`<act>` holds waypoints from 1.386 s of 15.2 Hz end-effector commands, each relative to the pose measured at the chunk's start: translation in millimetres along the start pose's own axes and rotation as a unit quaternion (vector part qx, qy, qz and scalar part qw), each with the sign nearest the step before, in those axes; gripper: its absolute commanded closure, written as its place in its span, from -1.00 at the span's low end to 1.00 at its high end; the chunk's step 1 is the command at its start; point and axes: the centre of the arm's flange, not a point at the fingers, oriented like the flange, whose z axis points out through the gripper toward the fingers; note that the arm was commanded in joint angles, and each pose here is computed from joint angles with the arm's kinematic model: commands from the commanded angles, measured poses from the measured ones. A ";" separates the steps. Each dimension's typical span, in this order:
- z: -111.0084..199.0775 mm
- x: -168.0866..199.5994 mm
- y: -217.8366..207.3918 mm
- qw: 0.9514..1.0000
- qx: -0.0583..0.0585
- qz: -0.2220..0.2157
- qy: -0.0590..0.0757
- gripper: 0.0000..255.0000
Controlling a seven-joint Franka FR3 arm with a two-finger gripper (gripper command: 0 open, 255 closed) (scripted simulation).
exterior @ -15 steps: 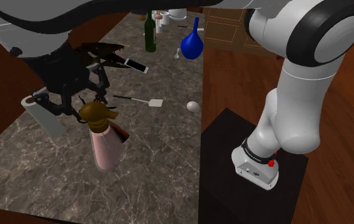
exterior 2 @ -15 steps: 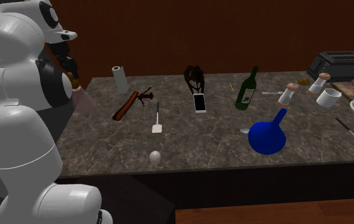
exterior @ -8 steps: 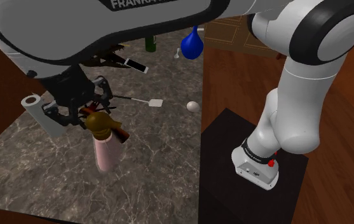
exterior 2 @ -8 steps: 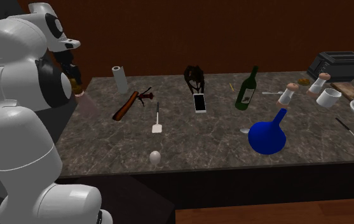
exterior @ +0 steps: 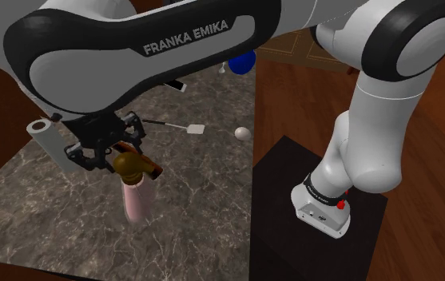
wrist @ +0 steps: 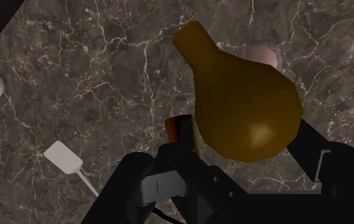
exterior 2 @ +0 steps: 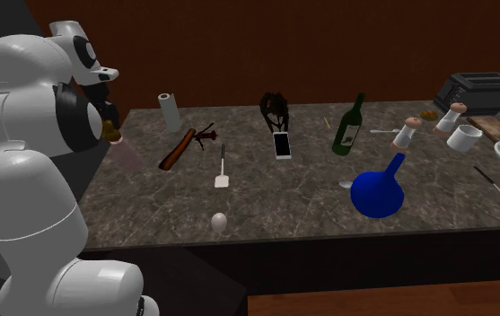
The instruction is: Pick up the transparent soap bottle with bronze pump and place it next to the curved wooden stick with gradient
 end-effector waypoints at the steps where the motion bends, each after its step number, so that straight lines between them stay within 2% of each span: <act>1: 6.5 -0.1 -1.1 1.000 0.000 0.000 0.000 1.00; 8: 6.5 0.0 -1.1 1.000 0.000 0.000 0.000 1.00; 9: 6.5 0.0 -1.1 1.000 0.000 0.000 0.000 -1.00; 14: 6.5 0.0 -1.1 1.000 0.000 0.000 0.000 -1.00; 18: -43.5 -0.1 -1.1 1.000 0.000 0.000 0.000 -1.00; 21: -43.5 -0.1 -1.1 1.000 0.000 0.000 0.000 -1.00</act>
